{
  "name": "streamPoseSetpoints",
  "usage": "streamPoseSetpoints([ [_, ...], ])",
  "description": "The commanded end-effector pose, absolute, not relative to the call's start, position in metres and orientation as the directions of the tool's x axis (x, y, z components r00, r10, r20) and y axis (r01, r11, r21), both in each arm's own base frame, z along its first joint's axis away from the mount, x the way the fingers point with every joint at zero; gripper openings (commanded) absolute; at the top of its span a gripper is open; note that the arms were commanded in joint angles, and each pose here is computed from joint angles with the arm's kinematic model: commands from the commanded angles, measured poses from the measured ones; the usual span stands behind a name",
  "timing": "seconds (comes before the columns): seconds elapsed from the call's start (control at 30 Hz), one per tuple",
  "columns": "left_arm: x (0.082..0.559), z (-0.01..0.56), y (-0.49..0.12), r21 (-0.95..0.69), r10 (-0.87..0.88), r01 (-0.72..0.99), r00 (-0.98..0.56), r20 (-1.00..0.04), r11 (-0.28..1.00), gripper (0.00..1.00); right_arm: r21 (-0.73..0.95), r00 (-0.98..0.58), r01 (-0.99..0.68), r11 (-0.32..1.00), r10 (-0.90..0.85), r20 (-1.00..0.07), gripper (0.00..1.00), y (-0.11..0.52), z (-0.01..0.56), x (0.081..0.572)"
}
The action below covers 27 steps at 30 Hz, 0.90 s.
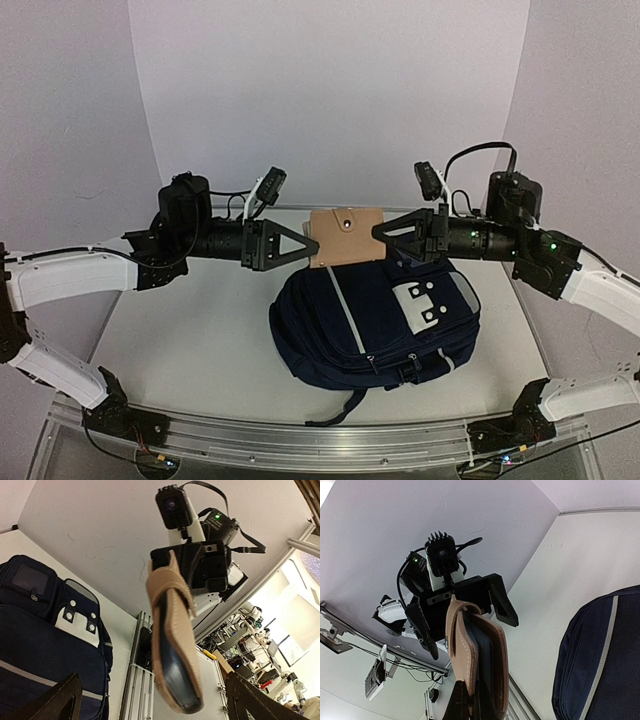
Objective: Pack the student bag
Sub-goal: Pick up the personal item from the center of the board.
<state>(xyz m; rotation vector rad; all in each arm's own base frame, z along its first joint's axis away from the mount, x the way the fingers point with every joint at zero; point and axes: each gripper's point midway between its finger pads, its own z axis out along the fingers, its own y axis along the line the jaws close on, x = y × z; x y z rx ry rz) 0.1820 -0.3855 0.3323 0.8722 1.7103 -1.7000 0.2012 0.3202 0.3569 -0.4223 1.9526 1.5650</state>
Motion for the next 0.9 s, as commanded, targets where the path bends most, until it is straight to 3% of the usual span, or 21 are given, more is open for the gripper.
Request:
streamPoseSetpoints([
  [0.0,0.165,0.386,-0.386,-0.542,-0.008,0.817,-0.554,-0.833,-0.199,0.98,0.738,-0.729,-0.645,0.198,0.128,-0.672,0.0,0.325,0.373,0.197],
  [0.2,0.166,0.38,-0.398,-0.58,0.042,0.778,-0.589,-0.807,-0.241,0.72,0.733,-0.726,-0.643,0.223,0.128,-0.676,0.0,0.327,0.365,0.202],
  [0.37,0.176,0.373,-0.402,-0.611,0.031,0.767,-0.618,-0.786,-0.197,0.17,0.731,-0.722,-0.617,0.293,0.159,-0.673,0.01,0.324,0.352,0.215],
  [0.4,0.18,0.371,-0.401,-0.622,0.02,0.765,-0.628,-0.778,-0.164,0.09,0.727,-0.719,-0.603,0.327,0.171,-0.673,0.08,0.32,0.347,0.22],
  [0.43,0.187,0.367,-0.4,-0.635,0.01,0.763,-0.639,-0.769,-0.121,0.02,0.721,-0.716,-0.586,0.371,0.179,-0.674,0.36,0.317,0.341,0.226],
  [0.47,0.195,0.362,-0.4,-0.657,0.005,0.751,-0.658,-0.753,-0.069,0.01,0.71,-0.719,-0.554,0.434,0.179,-0.671,0.56,0.311,0.329,0.232],
  [0.5,0.206,0.354,-0.397,-0.685,0.006,0.728,-0.685,-0.729,-0.011,0.0,0.695,-0.722,-0.518,0.499,0.181,-0.668,0.68,0.305,0.316,0.239],
  [0.6,0.236,0.334,-0.378,-0.761,-0.026,0.641,-0.763,-0.646,0.095,0.0,0.615,-0.734,-0.338,0.713,0.209,-0.646,0.94,0.267,0.268,0.265],
  [0.73,0.271,0.308,-0.344,-0.832,-0.103,0.528,-0.83,-0.548,0.169,0.0,0.559,-0.791,-0.096,0.824,0.278,-0.546,0.98,0.205,0.2,0.283],
  [0.87,0.282,0.303,-0.332,-0.837,-0.124,0.509,-0.834,-0.537,0.201,0.0,0.502,-0.808,0.013,0.865,0.305,-0.505,0.98,0.175,0.161,0.28],
])
